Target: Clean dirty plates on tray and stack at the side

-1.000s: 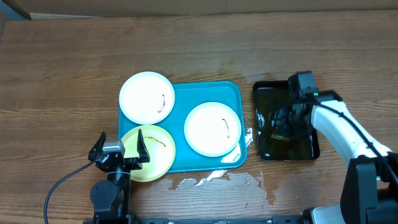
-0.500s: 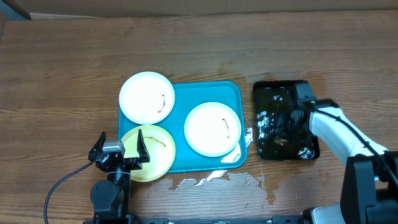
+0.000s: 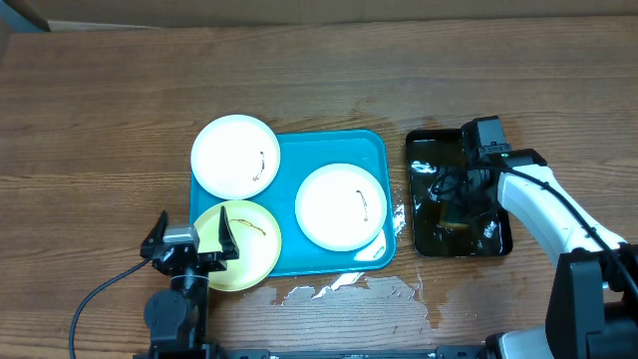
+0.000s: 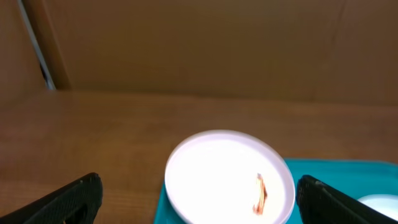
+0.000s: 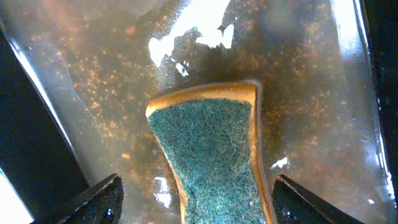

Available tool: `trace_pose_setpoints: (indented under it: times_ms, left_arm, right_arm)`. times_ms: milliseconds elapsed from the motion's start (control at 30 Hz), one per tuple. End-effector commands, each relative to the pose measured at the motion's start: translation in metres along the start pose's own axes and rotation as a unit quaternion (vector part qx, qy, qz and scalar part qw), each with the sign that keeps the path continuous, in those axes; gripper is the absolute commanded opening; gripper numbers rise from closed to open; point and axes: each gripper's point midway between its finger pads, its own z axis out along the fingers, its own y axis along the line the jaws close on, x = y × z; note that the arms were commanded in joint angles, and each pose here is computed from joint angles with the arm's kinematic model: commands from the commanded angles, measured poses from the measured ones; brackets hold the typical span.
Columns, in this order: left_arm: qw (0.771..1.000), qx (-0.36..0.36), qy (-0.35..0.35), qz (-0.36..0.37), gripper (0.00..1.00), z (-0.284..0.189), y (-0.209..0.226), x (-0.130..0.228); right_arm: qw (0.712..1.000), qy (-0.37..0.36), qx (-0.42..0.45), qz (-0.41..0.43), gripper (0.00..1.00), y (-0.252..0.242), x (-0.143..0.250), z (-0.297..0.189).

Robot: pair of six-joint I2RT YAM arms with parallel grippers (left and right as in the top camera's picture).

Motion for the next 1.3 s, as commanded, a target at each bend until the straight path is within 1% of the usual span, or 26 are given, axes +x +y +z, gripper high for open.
trace_pose_setpoints:
  times_ms: [0, 33, 67, 100, 167, 233, 267, 333, 400, 500, 567, 600, 667, 733, 767, 800, 867, 933, 967, 1067, 1100, 1133, 1267]
  left_arm:
    - [0.997, 0.062, -0.036, 0.013, 1.00, -0.005, -0.022, -0.025]
    - [0.995, 0.094, -0.029, 0.003, 1.00, -0.010, -0.033, -0.031]
    - [0.994, 0.108, -0.017, -0.011, 1.00, -0.014, -0.038, -0.036]
    - [0.993, 0.117, 0.010, -0.029, 1.00, -0.021, -0.042, -0.047]
    - [0.989, 0.139, 0.036, -0.023, 1.00, -0.030, -0.051, -0.066]
    - [0.982, 0.174, 0.077, -0.012, 1.00, -0.040, -0.064, -0.089]
    - [0.977, 0.189, 0.101, -0.011, 1.00, -0.042, -0.069, -0.100]
    - [0.961, 0.220, 0.169, -0.008, 1.00, -0.044, -0.080, -0.124]
    - [0.946, 0.221, 0.237, 0.010, 1.00, -0.038, -0.080, -0.140]
    - [0.940, 0.194, 0.279, 0.031, 1.00, -0.011, -0.071, -0.170]
    - [0.932, 0.191, 0.309, 0.018, 1.00, 0.003, -0.072, -0.177]
    - [0.924, 0.192, 0.331, -0.001, 1.00, 0.008, -0.074, -0.177]
    - [0.910, 0.215, 0.352, -0.044, 1.00, 0.020, -0.086, -0.178]
    - [0.881, 0.228, 0.404, -0.098, 1.00, 0.027, -0.096, -0.159]
    - [0.864, 0.215, 0.439, -0.120, 1.00, 0.029, -0.096, -0.143]
    - [0.849, 0.204, 0.469, -0.134, 0.96, 0.030, -0.096, -0.128]
    - [0.818, 0.194, 0.523, -0.141, 0.84, 0.029, -0.101, -0.094]
    - [0.792, 0.194, 0.565, -0.129, 0.79, 0.027, -0.110, -0.059]
    - [0.780, 0.191, 0.583, -0.122, 0.78, 0.025, -0.115, -0.042]
    - [0.759, 0.160, 0.623, -0.102, 0.76, 0.022, -0.123, 0.006]
    - [0.757, 0.149, 0.629, -0.098, 0.75, 0.023, -0.125, 0.018]
    - [0.755, 0.138, 0.634, -0.094, 0.73, 0.026, -0.133, 0.040]
    - [0.750, 0.142, 0.639, -0.092, 0.64, 0.036, -0.153, 0.071]
  right_arm:
    - [1.000, -0.008, -0.003, -0.006, 0.78, 0.003, -0.003, -0.004]
    - [1.000, -0.009, -0.004, -0.006, 0.78, 0.003, -0.003, -0.004]
    - [1.000, -0.009, -0.004, -0.006, 0.78, 0.003, -0.004, -0.004]
    - [1.000, -0.013, -0.006, -0.006, 0.78, 0.004, -0.005, -0.004]
    - [1.000, -0.016, -0.007, -0.006, 0.79, 0.005, -0.007, -0.004]
    - [1.000, -0.017, -0.008, -0.006, 0.79, 0.005, -0.008, -0.004]
    - [1.000, -0.018, -0.008, -0.006, 0.80, 0.005, -0.008, -0.004]
    - [1.000, -0.017, -0.008, -0.006, 0.83, 0.005, -0.008, -0.004]
    - [1.000, -0.017, -0.008, -0.006, 0.90, 0.005, -0.007, -0.004]
    - [1.000, -0.017, -0.008, -0.006, 0.95, 0.005, -0.007, -0.004]
    - [1.000, -0.015, -0.010, -0.006, 0.95, 0.006, -0.007, -0.004]
    - [1.000, -0.013, -0.012, -0.006, 0.95, 0.007, -0.006, -0.004]
    - [1.000, -0.013, -0.012, -0.006, 0.95, 0.006, -0.006, -0.004]
    - [1.000, -0.013, -0.012, -0.006, 0.95, 0.006, -0.006, -0.004]
    - [1.000, -0.013, -0.012, -0.006, 0.94, 0.006, -0.006, -0.004]
    - [1.000, -0.013, -0.012, -0.006, 0.94, 0.006, -0.006, -0.004]
    - [1.000, -0.013, -0.012, -0.006, 0.94, 0.007, -0.006, -0.004]
    - [1.000, -0.014, -0.012, -0.006, 0.93, 0.007, -0.006, -0.004]
    - [1.000, -0.014, -0.012, -0.006, 0.93, 0.007, -0.006, -0.004]
    - [1.000, -0.014, -0.012, -0.006, 0.89, 0.007, -0.006, -0.004]
    - [1.000, -0.014, -0.012, -0.006, 0.88, 0.007, -0.006, -0.004]
    - [1.000, -0.014, -0.012, -0.006, 0.86, 0.007, -0.006, -0.004]
    - [1.000, -0.013, -0.012, -0.006, 0.84, 0.007, -0.006, -0.004]
